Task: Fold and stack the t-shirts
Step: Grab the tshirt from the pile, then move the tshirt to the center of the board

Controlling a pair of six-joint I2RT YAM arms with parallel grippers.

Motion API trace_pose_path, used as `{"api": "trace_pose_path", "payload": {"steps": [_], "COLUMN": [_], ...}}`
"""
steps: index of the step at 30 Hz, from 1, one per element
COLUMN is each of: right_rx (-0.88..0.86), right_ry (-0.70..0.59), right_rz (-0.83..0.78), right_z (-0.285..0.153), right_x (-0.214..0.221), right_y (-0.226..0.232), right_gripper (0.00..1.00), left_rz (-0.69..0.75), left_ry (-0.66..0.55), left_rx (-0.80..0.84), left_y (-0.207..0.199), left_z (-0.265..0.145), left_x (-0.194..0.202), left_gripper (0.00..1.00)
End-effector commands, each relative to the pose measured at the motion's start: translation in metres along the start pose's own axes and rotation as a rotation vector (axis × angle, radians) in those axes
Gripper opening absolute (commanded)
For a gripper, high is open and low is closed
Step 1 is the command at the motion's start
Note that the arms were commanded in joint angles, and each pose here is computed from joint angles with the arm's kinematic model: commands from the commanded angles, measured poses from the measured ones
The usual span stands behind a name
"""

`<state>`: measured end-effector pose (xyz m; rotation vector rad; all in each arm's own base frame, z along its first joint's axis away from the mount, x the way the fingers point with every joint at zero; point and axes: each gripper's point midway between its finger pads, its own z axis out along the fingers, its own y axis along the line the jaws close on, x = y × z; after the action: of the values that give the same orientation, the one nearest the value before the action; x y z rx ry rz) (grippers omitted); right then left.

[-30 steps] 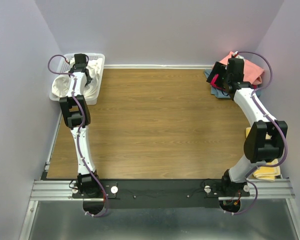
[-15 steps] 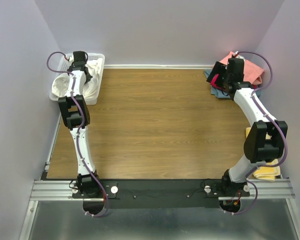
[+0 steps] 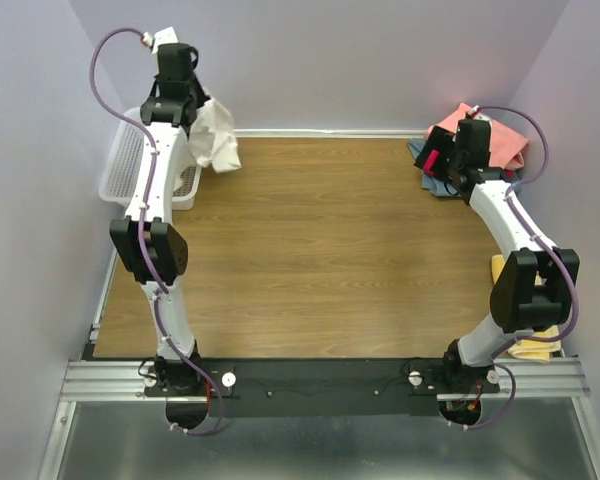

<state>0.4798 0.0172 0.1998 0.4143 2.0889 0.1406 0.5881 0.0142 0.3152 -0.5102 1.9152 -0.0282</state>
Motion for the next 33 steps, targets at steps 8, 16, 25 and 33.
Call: {"api": "trace_pose_path", "payload": {"steps": [8, 16, 25, 33], "right_rx": [-0.016, 0.060, 0.077, 0.038], "right_ry": [-0.030, -0.057, -0.058, -0.085], "right_rz": [0.026, 0.086, -0.017, 0.007], "right_z": [-0.026, -0.036, -0.049, -0.055], "right_x": [-0.005, -0.002, -0.005, -0.006], "right_y": [0.003, -0.013, -0.019, -0.014], "right_gripper": [1.00, 1.00, 1.00, 1.00], "left_rz": [0.086, 0.235, 0.201, 0.325], "left_ry": [-0.463, -0.552, -0.359, 0.049], "left_rx": [0.520, 0.753, 0.601, 0.427], "left_y": [-0.182, -0.263, -0.252, -0.217], "left_z": [-0.228, -0.359, -0.320, -0.209], "left_x": [-0.117, -0.079, -0.005, 0.183], "left_gripper": [0.00, 0.00, 0.00, 0.00]}}
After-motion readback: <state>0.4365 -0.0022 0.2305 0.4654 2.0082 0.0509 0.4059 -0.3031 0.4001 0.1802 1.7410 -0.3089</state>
